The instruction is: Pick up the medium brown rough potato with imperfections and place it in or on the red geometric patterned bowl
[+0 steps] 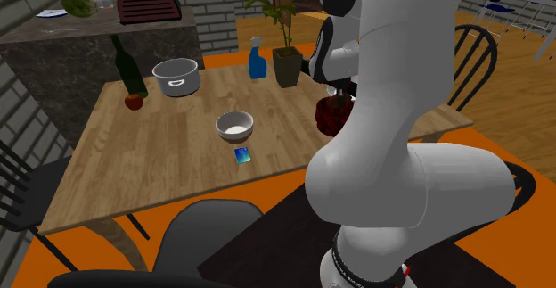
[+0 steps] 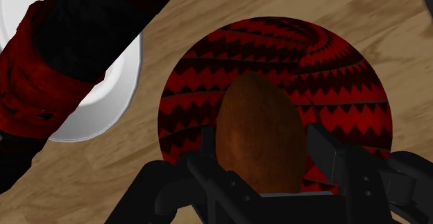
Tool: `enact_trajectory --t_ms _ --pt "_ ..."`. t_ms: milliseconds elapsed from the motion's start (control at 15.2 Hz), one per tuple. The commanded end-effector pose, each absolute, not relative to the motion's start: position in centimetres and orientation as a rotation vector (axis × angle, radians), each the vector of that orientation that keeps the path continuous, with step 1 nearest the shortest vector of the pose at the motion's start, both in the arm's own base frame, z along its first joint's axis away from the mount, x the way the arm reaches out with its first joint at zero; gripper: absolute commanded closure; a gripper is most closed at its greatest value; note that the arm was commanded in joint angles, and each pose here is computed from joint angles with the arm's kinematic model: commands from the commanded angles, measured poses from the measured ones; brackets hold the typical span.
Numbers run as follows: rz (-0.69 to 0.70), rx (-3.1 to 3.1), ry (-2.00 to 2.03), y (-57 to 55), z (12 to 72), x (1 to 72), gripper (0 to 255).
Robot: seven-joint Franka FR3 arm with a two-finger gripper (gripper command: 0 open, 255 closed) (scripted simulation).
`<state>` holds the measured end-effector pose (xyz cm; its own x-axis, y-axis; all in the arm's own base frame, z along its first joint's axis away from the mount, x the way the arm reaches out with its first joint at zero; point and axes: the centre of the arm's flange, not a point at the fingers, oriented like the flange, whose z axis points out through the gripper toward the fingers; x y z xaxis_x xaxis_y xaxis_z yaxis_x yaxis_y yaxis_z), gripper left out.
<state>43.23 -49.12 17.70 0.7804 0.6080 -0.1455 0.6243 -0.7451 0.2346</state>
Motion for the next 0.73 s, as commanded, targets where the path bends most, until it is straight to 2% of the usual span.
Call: enact_trajectory --t_ms 0,66,132,462,660 --pt "-0.086 2.703 0.955 -49.1 17.7 43.2 255" --pt "-0.086 2.703 0.955 -49.1 17.7 43.2 255" --pt "-0.086 2.703 0.955 -49.1 17.7 43.2 0" --pt "-0.086 2.703 0.955 -49.1 17.7 43.2 0" --pt "-0.086 2.703 0.955 -48.0 21.5 43.1 0"
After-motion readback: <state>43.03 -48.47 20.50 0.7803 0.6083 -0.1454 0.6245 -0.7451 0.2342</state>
